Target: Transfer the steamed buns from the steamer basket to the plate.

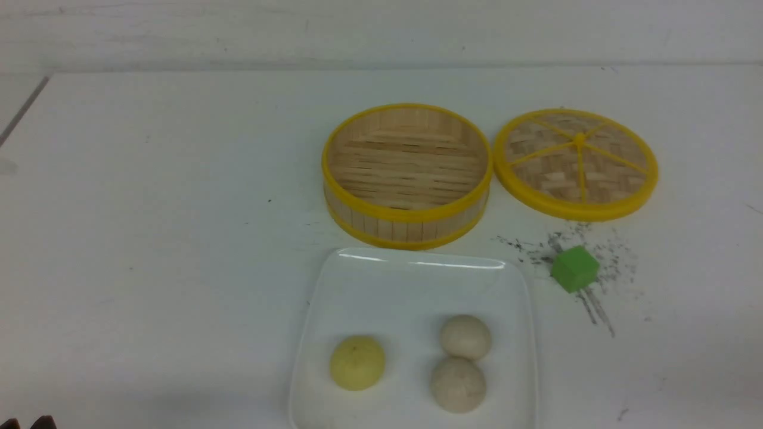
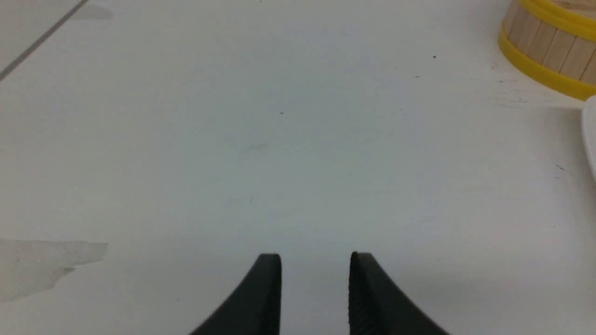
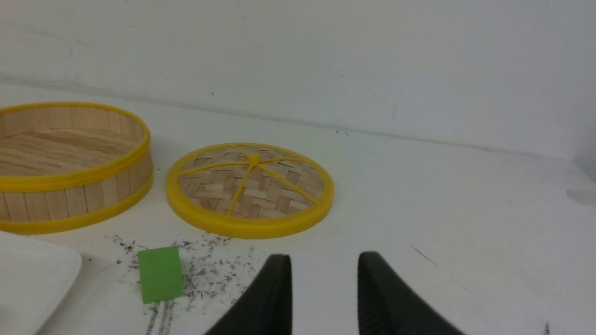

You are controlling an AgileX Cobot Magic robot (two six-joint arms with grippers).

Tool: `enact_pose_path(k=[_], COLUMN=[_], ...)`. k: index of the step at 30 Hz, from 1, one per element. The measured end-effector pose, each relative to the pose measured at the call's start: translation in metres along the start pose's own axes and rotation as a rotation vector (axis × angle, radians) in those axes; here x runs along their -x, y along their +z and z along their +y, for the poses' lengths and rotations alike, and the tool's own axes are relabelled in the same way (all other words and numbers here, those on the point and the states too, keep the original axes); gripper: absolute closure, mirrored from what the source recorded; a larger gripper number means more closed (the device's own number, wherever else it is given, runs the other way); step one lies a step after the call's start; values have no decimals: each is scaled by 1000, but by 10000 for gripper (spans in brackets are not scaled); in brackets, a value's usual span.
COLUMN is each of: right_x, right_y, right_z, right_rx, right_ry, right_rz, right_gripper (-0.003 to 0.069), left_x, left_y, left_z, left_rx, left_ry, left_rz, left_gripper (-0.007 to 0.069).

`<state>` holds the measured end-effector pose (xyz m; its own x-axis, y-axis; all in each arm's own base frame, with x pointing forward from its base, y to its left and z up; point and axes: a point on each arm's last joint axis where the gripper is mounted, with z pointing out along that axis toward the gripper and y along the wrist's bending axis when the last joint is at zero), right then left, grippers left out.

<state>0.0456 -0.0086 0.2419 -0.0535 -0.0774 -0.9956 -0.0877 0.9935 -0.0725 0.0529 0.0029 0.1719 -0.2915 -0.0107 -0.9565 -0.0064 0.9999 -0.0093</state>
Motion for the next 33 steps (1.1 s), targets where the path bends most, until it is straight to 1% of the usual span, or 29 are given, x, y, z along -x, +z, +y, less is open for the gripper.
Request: enact_pose_path(k=[33], right_x=[0], right_y=[0], right_z=[0], right_rx=[-1], right_ry=[-2], right_rz=[0], right_gripper=[420], left_x=[0], left_y=[0], left_z=[0], left_rx=[0], left_ry=[-7], left_rz=[4], left_gripper=[385])
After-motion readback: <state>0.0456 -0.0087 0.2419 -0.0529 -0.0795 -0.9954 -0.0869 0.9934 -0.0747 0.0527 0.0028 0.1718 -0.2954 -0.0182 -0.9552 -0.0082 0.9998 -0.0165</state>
